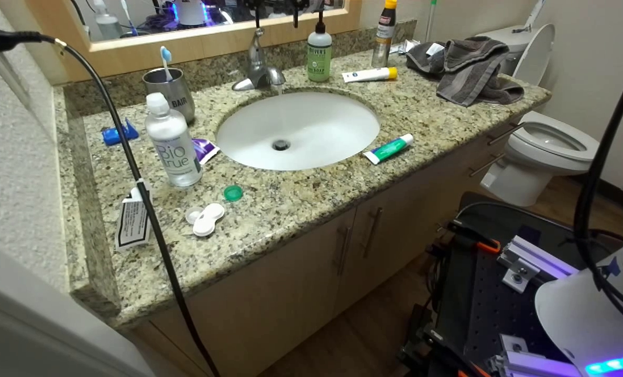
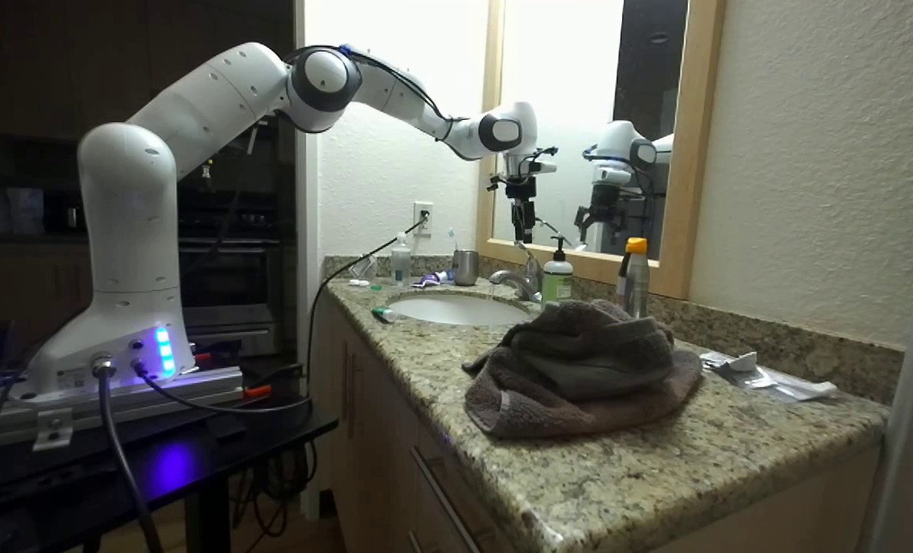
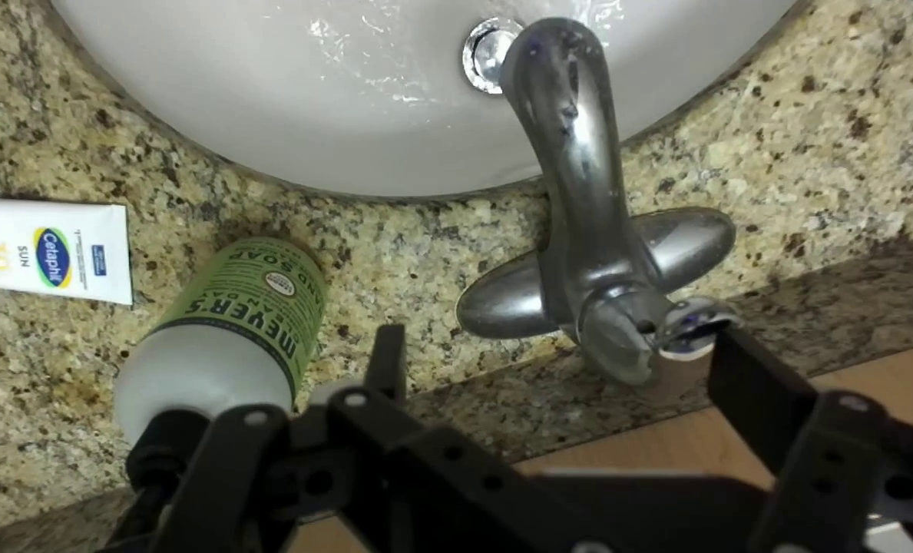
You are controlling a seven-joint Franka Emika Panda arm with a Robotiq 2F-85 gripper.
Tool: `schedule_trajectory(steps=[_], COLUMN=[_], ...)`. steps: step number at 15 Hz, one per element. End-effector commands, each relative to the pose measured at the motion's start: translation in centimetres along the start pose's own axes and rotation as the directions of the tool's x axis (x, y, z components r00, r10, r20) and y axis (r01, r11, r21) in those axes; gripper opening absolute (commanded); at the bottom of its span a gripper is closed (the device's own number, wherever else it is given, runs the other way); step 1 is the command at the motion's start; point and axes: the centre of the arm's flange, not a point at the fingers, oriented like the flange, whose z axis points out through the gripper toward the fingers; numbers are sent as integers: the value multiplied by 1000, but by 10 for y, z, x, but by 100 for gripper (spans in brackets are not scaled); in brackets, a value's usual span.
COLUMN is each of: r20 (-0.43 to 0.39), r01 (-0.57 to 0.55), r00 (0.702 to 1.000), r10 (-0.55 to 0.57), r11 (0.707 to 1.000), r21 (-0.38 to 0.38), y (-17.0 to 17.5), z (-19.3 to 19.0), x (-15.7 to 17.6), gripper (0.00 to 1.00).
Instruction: Close the tap
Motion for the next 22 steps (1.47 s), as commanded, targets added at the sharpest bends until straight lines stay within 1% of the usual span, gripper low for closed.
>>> schedule_trajectory(steps=[1, 3, 5, 8, 9, 11, 12, 13, 15, 18, 20, 21, 22], r20=[20, 34, 20, 23, 32, 106, 130, 116, 35, -79, -115, -119, -72], r01=[7, 1, -10, -46, -56, -58, -59, -77, -110, -132, -128, -123, -114], r00=[1000, 999, 1000, 999, 998, 992, 988, 989, 993, 988, 985, 985, 991], r10=[-7, 0, 12, 48, 61, 74, 77, 92, 115, 130, 129, 125, 116], r11=[1000, 1000, 998, 992, 990, 987, 989, 989, 988, 991, 992, 992, 993], r21=[-5, -29, -63, -115, -130, -149, -138, -128, -105, -26, 12, 23, 26], y=[0, 2, 7, 21, 26, 34, 35, 36, 36, 28, 20, 17, 13], z=[3, 10, 15, 22, 24, 37, 44, 45, 36, 2, -16, -22, -26], x=[0, -1, 1, 8, 11, 8, 5, 5, 7, 15, 16, 18, 15], gripper=[100, 100, 100, 100, 100, 100, 100, 100, 100, 100, 100, 100, 100])
